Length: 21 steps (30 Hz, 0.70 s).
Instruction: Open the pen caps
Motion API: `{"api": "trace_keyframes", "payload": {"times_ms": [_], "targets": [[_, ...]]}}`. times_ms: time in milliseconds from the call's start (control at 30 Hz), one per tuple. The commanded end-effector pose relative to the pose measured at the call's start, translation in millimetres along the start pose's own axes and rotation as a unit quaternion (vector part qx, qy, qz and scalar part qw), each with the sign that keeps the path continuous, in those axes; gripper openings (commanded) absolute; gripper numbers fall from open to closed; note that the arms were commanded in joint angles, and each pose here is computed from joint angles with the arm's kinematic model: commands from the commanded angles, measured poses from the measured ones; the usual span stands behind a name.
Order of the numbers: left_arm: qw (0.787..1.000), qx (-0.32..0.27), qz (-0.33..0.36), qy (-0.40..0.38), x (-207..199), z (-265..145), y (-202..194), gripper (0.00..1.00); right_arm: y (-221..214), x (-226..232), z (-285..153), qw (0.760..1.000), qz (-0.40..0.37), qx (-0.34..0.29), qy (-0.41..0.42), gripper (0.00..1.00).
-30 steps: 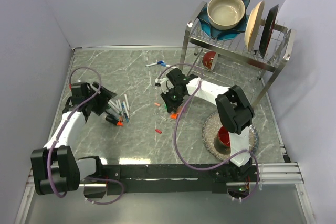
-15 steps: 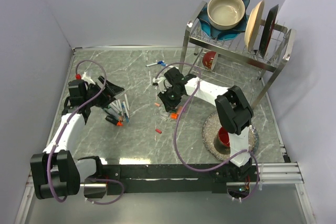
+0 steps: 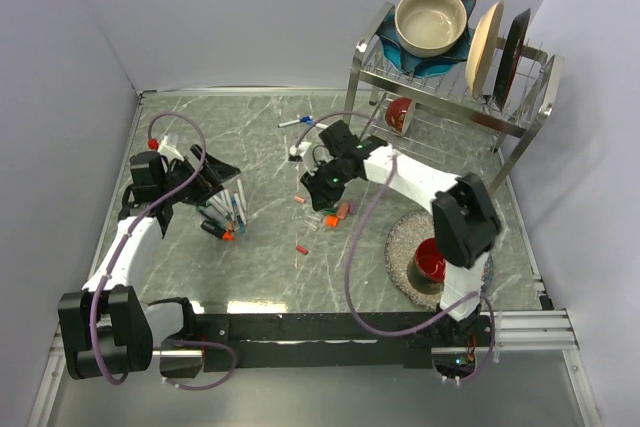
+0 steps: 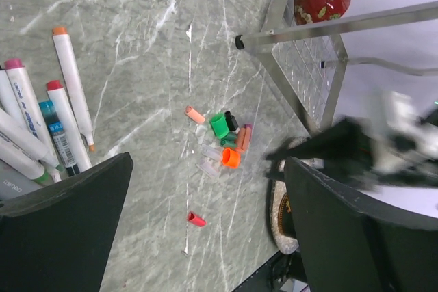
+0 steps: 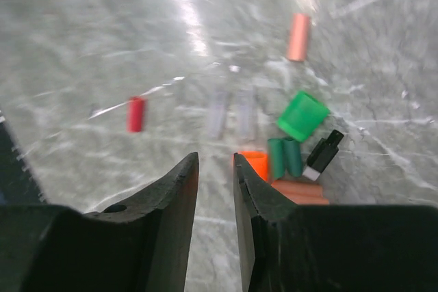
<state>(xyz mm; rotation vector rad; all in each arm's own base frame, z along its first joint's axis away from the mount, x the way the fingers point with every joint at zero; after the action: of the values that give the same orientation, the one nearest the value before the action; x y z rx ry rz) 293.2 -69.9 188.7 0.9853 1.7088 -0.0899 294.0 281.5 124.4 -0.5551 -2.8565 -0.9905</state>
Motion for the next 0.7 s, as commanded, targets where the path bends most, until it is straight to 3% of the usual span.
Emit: {"api": "trace_keyframes", "payload": {"times_ms": [0,367,667], "targets": [[0.999,-0.01,0.043,-0.025,-10,1,9,0.99,28,29,-50,0.992,-0.091,-0.075,0.036,0.35],[0.996,-0.028,0.082,-0.012,-18,15,43,0.99,63,59,-142,0.968,-0.198,-0.154,-0.019,0.41],[0.991,-0.072,0.116,-0.005,-37,28,88,0.99,120,64,-196,0.955,-0.186,-0.226,-0.049,0.49]]}}
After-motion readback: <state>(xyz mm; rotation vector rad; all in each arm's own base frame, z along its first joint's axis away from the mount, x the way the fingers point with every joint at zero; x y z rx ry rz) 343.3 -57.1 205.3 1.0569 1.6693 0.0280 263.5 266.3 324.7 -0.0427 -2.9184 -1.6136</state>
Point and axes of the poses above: each gripper's point midway between its finger pads, its own z axis out along the fingers, its own x axis along the line the jaws close on, y = z × x, the point moved 4 cm from there along -z, back along the fingers, and after that the axes turned 4 degrees about -z, right-handed, at the moved point
